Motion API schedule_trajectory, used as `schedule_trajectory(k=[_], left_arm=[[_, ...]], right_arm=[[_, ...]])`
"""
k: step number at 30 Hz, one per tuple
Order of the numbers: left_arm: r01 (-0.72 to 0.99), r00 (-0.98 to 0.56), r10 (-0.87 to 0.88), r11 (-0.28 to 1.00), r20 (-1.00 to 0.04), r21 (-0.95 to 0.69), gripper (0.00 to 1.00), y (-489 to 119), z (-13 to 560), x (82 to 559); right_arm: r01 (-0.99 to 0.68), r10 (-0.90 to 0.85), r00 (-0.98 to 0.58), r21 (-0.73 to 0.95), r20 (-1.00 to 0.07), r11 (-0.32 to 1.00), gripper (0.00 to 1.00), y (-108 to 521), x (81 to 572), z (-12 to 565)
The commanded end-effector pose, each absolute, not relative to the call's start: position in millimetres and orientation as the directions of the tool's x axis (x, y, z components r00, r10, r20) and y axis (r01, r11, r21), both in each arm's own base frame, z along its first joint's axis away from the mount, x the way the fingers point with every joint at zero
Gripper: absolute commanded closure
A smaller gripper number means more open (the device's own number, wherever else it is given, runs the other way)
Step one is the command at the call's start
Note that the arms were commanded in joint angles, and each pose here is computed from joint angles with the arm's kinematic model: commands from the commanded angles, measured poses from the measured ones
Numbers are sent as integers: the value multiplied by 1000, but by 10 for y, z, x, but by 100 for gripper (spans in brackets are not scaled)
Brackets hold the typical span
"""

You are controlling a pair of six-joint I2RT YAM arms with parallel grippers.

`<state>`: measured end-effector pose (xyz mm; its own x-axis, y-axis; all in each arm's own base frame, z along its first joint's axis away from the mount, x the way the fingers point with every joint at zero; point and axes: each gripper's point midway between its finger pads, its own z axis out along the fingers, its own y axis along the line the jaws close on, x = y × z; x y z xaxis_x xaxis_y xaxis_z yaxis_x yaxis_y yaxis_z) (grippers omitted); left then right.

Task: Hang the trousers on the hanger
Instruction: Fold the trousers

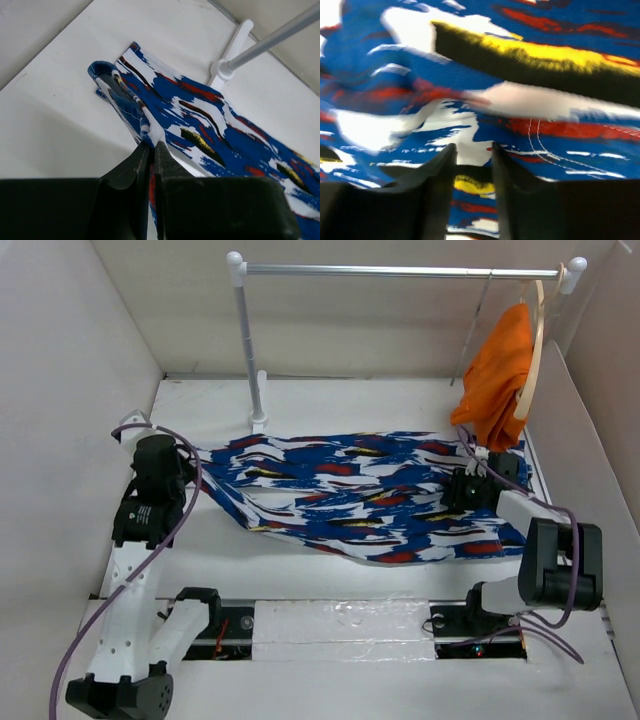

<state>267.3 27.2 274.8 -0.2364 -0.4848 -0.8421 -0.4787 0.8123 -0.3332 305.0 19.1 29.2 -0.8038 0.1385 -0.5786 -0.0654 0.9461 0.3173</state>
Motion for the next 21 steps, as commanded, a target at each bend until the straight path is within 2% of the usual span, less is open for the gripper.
schedule_trajectory(k=[1, 4, 6, 9, 11, 12, 13, 14, 17, 21], left_arm=[[-389, -210, -419, 864, -883, -318, 100, 142, 3065, 2782], [-294, -245, -424, 889, -872, -350, 100, -102, 3148, 2803], [-260, -262, -431, 893, -863, -368, 100, -178, 3139, 2792], [-170, -304, -417, 908, -856, -382, 100, -399, 3111, 2766], [-142, -299, -417, 909, -858, -392, 100, -491, 3173, 2758], [-94, -299, -416, 908, -859, -408, 100, -611, 3262, 2735], [-90, -293, -418, 907, -860, -411, 100, -612, 3296, 2733], [-84, -283, -421, 906, -862, -415, 100, -614, 3346, 2731], [-55, -261, -406, 912, -876, -407, 100, -686, 3516, 2689], [-78, -218, -394, 919, -893, -386, 100, -609, 3680, 2632]], right_arm=[[-150, 149, -656, 321, -740, 935, 57, 218, 3422, 913], [-124, 109, -660, 251, -743, 960, 39, 131, 3182, 1165], [-66, 136, -699, 252, -702, 966, 38, 126, 2839, 1126], [140, 273, -715, 251, -644, 958, 38, -41, 2432, 867], [295, 376, -642, 237, -669, 926, 38, -316, 2253, 895], [428, 442, -586, 203, -680, 881, 39, -572, 2089, 877], [429, 442, -585, 203, -680, 880, 39, -575, 2088, 877], [522, 497, -554, 186, -667, 832, 38, -765, 1964, 850], [668, 567, -482, 139, -668, 731, 38, -1140, 1791, 894], [760, 638, -430, 125, -639, 637, 34, -1436, 1714, 839]])
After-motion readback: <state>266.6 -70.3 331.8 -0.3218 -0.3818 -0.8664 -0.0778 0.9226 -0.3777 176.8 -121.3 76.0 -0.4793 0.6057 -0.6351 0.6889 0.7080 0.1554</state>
